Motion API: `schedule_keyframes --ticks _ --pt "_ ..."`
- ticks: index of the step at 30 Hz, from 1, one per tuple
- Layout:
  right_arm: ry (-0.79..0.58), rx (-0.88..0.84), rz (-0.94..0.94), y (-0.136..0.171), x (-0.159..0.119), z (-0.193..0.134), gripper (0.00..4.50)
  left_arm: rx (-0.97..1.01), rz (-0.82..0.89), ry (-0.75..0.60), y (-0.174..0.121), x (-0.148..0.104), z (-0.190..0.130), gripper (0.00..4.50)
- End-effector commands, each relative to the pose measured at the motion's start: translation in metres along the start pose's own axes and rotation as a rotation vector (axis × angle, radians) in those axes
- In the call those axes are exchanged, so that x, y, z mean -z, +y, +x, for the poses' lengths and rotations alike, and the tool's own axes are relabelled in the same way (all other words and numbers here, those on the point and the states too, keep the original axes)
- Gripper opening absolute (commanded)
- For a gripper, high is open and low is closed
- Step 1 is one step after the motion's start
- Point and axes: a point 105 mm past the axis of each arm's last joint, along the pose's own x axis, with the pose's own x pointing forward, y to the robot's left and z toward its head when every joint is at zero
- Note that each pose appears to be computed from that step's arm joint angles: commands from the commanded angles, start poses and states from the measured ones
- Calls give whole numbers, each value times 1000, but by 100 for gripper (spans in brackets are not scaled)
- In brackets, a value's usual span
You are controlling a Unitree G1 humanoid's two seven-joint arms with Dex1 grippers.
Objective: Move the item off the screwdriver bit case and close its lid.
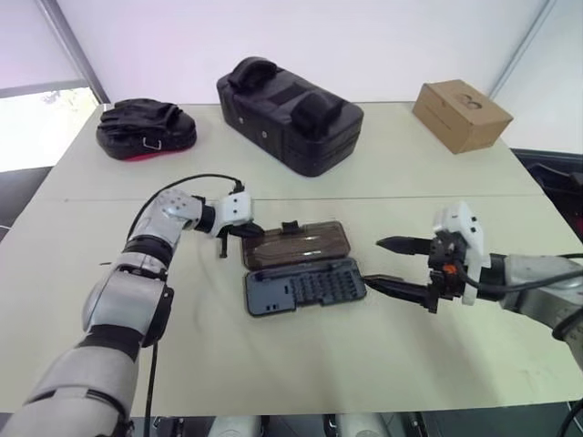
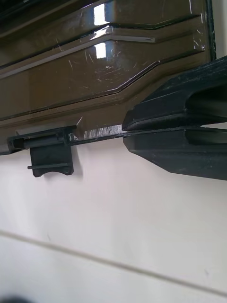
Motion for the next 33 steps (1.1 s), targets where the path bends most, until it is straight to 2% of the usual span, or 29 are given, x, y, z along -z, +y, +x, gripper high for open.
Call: schedule_keyframes --ticks 1,21,24,30,33 --pt "-27 -6 -30 0 -10 -2 450 161 56 14 -27 7 9 3" --pt "-36 3 -30 -5 -11 4 450 94 19 30 -24 10 20 3" --pt "-38 6 -31 -5 -11 5 450 71 28 31 -20 9 20 90" --pt "-37 6 -32 -6 -11 6 450 -32 37 20 -6 5 18 385" --pt "-38 5 -32 -7 -11 7 450 -115 -19 -37 7 -3 14 385"
